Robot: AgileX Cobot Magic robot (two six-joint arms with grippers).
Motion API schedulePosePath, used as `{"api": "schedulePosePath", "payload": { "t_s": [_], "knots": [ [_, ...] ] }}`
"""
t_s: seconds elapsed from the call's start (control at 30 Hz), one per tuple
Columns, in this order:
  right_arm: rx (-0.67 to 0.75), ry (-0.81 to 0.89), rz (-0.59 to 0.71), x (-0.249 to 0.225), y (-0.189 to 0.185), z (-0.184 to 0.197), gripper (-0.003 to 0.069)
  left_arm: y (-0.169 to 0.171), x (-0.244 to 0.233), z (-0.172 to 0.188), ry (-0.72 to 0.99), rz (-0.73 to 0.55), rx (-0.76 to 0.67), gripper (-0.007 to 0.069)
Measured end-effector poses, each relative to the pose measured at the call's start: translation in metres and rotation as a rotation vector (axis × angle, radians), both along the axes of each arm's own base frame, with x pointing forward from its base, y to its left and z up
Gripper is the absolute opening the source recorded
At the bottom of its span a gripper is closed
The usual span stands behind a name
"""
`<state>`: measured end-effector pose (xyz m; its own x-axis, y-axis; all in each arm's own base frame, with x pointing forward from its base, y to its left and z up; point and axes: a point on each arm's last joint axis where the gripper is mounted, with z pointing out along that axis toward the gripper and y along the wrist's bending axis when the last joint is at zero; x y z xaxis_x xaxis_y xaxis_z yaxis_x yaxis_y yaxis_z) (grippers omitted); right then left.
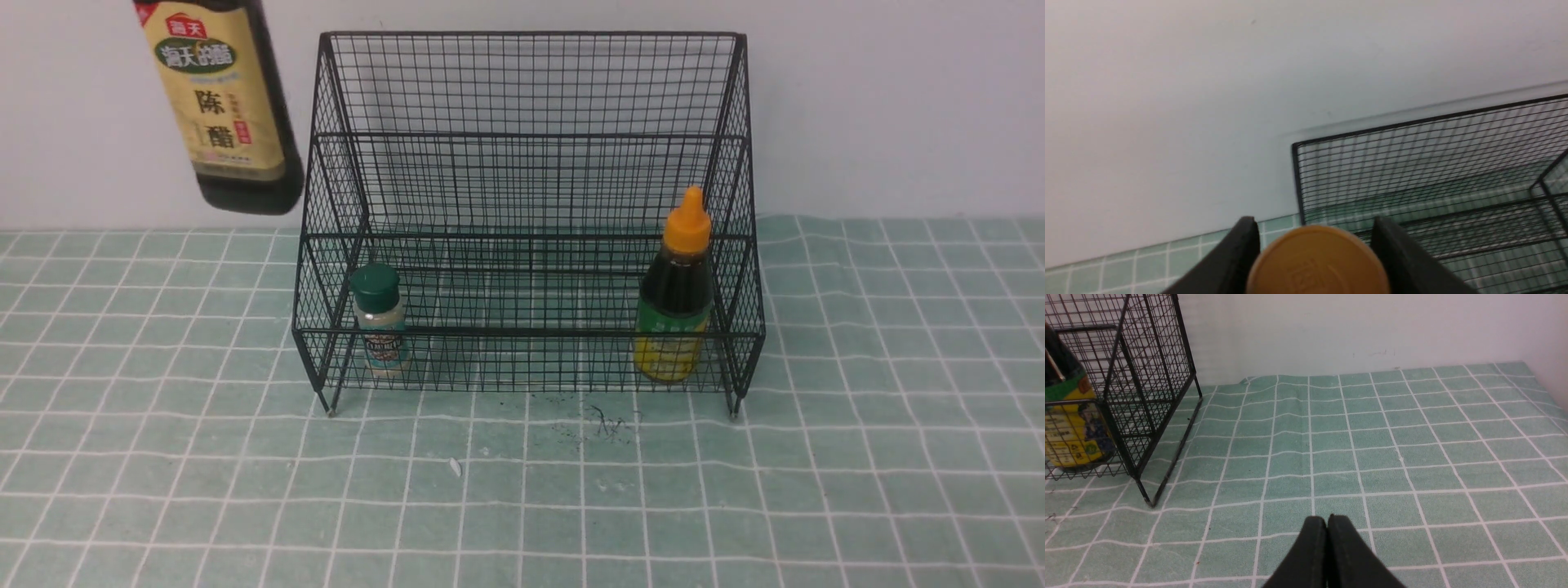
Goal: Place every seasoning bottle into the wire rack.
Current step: Use the left arm to put the condiment bottle back on the shelf
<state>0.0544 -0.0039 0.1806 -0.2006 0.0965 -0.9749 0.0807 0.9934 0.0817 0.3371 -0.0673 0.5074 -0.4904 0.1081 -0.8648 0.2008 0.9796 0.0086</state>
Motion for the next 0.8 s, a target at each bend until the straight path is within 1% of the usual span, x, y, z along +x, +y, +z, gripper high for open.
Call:
{"api": "schedulePosePath", "payload": {
  "t_s": [0.17, 0.3, 0.57, 0.8],
  "knots": [
    [0.000, 0.000, 0.000, 0.000, 0.000, 0.000, -0.0013, -0.023, 0.007, -0.004, -0.035, -0.056, -0.017, 0.0315],
    [-0.001, 0.000, 0.000, 0.000, 0.000, 0.000, -0.0013, -0.033, 0.022, -0.014, -0.037, -0.068, -0.028, 0.0315],
    [-0.001, 0.000, 0.000, 0.000, 0.000, 0.000, -0.0013, -0.044, 0.061, -0.049, -0.009, -0.058, -0.033, 0.0315],
    [-0.004, 0.000, 0.001, 0.000, 0.000, 0.000, -0.0013, -0.050, 0.087, -0.090, 0.112, -0.035, -0.022, 0.0314]
  ]
}}
